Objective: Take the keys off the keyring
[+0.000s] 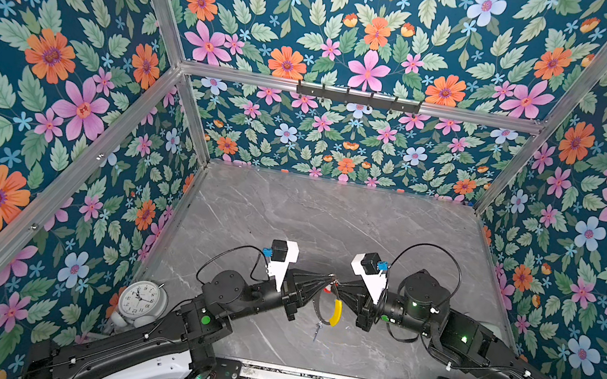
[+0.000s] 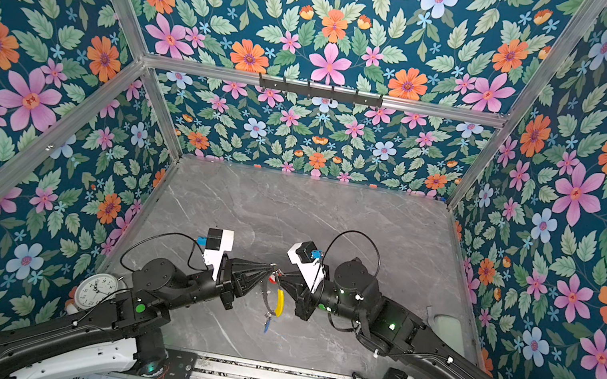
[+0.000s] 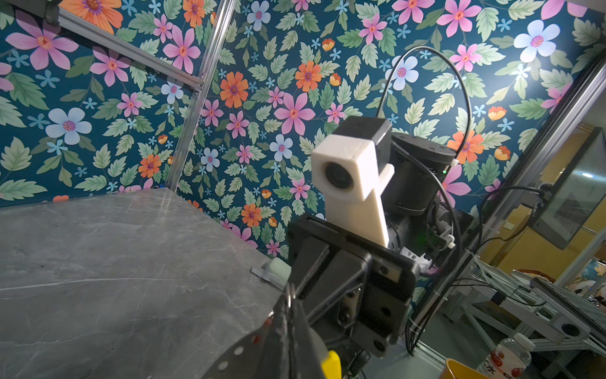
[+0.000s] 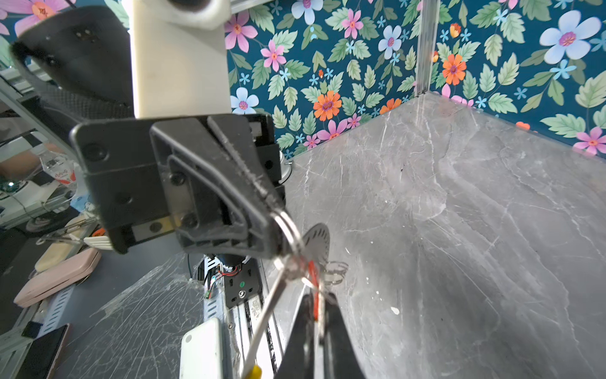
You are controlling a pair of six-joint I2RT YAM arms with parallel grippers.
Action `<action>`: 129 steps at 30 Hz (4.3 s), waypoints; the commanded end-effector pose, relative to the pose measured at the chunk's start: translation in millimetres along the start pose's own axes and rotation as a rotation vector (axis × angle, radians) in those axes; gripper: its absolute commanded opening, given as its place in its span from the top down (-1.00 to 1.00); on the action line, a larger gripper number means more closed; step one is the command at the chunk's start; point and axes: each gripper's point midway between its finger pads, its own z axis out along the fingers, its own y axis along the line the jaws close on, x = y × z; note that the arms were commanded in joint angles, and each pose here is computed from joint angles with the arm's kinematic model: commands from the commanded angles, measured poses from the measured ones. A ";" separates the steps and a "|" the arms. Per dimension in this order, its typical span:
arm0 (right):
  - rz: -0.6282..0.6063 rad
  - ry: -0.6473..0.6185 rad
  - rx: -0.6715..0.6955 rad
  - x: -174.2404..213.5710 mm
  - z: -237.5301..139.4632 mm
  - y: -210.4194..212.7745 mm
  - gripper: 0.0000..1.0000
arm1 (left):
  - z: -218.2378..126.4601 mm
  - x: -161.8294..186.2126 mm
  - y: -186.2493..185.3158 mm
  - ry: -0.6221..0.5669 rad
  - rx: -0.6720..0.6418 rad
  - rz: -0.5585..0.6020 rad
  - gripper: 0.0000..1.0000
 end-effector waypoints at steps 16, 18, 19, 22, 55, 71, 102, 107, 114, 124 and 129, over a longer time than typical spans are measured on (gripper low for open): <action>-0.044 0.001 -0.010 8.3 -20.2 10.1 0.37 | -8.4 -0.7 -10.7 0.010 0.044 0.034 1.00; -0.055 -0.041 -0.010 -1.7 -29.8 12.2 0.29 | -10.0 -0.1 -11.9 0.013 0.050 0.038 1.00; -0.061 -0.069 -0.006 -7.4 -35.0 12.7 0.27 | -10.6 0.3 -13.4 0.015 0.059 0.041 1.00; -0.069 -0.135 -0.013 -22.2 -44.0 16.6 0.25 | -10.4 2.7 -16.6 0.025 0.080 0.047 1.00; 0.093 -0.079 -0.293 -20.4 -21.9 31.6 0.92 | -10.1 5.8 -33.1 0.040 0.181 0.043 1.00; 0.057 0.158 -0.196 7.4 -31.2 20.5 1.00 | -10.5 17.8 -25.9 0.184 0.102 0.011 0.22; 0.030 0.263 -0.163 -4.7 -24.2 15.6 1.00 | 5.7 32.1 -26.8 0.335 0.109 0.044 1.00; 0.030 0.132 -0.133 -24.6 -25.7 12.5 0.32 | 5.7 21.6 -21.3 0.243 0.084 0.052 1.00; 0.016 -0.062 -0.043 -40.9 -33.5 3.6 0.16 | -2.5 0.1 -18.0 0.084 0.061 0.064 1.00; 0.010 -0.112 0.016 -18.5 -24.1 -1.8 0.12 | -8.8 -12.2 -13.9 -0.038 0.052 0.055 1.00; 0.001 -0.111 -0.005 -14.6 -18.3 2.6 0.10 | -9.9 -14.7 -11.1 -0.067 0.042 0.043 1.00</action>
